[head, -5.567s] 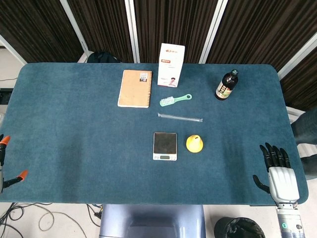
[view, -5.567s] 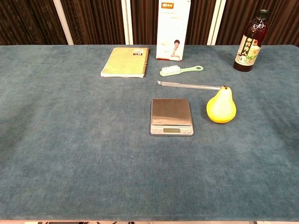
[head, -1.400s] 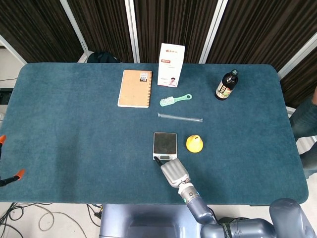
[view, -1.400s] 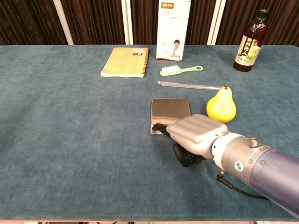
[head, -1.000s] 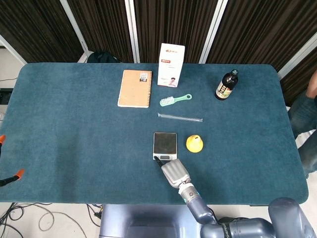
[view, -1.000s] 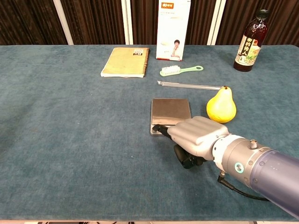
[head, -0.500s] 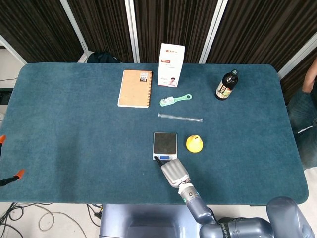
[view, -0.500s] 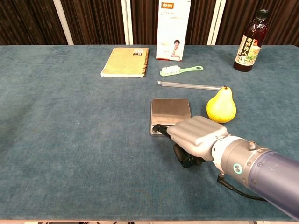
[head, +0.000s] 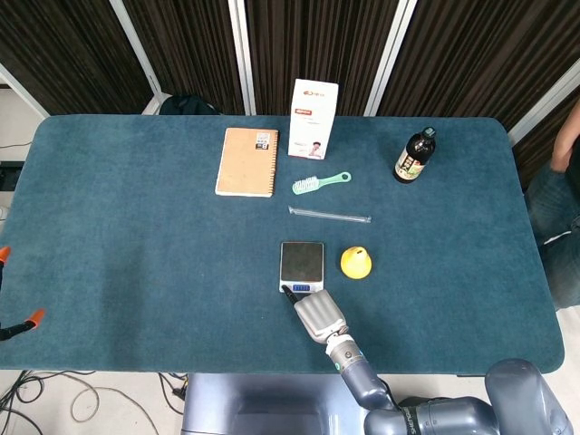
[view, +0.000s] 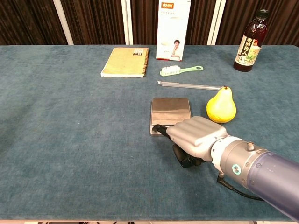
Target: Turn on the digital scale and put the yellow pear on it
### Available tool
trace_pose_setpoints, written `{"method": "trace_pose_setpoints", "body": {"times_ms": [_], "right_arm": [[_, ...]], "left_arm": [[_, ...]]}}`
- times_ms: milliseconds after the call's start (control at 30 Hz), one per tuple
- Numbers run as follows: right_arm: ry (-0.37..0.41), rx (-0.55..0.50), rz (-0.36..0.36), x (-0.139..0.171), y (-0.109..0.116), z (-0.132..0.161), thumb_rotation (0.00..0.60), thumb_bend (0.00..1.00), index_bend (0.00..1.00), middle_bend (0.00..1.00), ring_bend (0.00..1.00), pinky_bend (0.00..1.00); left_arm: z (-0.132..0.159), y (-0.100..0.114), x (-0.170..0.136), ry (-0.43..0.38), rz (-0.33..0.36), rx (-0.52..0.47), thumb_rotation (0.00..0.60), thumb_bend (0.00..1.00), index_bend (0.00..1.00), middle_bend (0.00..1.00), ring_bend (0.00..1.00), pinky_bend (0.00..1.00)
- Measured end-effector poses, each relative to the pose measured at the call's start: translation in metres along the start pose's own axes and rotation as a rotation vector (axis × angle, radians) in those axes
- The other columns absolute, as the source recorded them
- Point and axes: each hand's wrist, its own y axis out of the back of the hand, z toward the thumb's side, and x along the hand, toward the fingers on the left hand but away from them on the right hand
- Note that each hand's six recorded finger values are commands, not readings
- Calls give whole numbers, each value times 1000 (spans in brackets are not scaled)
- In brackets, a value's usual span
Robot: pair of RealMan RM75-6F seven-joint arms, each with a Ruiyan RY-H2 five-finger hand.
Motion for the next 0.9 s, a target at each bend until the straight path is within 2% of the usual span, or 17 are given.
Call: {"method": "trace_pose_setpoints", "body": {"times_ms": [167, 267, 300, 367, 433, 533, 667, 700, 733, 767, 800, 833, 900], "right_arm": [[3, -16, -14, 1, 5, 1, 600, 905, 210, 789, 858, 1000], [5, -42, -32, 1, 11, 2, 600, 886, 155, 733, 801, 1000], [6, -52, -40, 1, 14, 2, 600, 852, 138, 684, 752, 995], [7, -80, -60, 1, 21, 1, 600, 769, 116, 589, 649, 847], [8, -108, -78, 1, 27, -1, 600, 668, 73, 463, 506, 644], [9, -166, -108, 3, 42, -6, 600, 559, 27, 291, 315, 647], [9, -245, -161, 6, 66, -16, 600, 450, 6, 169, 157, 703], [8, -260, -178, 6, 72, -19, 600, 427, 4, 147, 125, 665], [7, -278, -202, 7, 81, -24, 600, 407, 4, 131, 103, 502], [4, -289, -222, 8, 88, -28, 600, 401, 4, 124, 93, 386], [0, -300, -243, 8, 95, -33, 600, 397, 3, 119, 82, 201], [-5, -310, -262, 8, 102, -38, 600, 394, 3, 116, 74, 115], [-21, -327, -303, 9, 116, -52, 600, 392, 3, 113, 64, 92]], "left_arm": [[0, 0, 0, 0, 0, -1, 600, 104, 66, 0, 0, 0], [0, 1, 0, 1, 1, -2, 600, 104, 66, 0, 0, 0], [0, 1, 0, 2, 1, -2, 600, 104, 66, 0, 0, 0], [-1, 1, 0, 3, 1, -3, 600, 104, 65, 0, 0, 0], [-1, 1, 0, 3, 0, -2, 600, 104, 66, 0, 0, 0], [0, 1, 0, 2, -2, -2, 600, 104, 66, 0, 0, 0], [0, 1, 0, 1, -1, -1, 600, 104, 66, 0, 0, 0], [0, 1, 0, 1, -1, -1, 600, 104, 66, 0, 0, 0], [0, 1, -1, 1, -1, -1, 600, 104, 66, 0, 0, 0], [0, 1, -1, 1, 0, -1, 600, 104, 66, 0, 0, 0], [0, 1, -1, 1, 0, -1, 600, 104, 66, 0, 0, 0], [0, 1, -1, 1, 1, -1, 600, 104, 66, 0, 0, 0], [0, 1, -1, 2, 2, -1, 600, 104, 66, 0, 0, 0]]}}
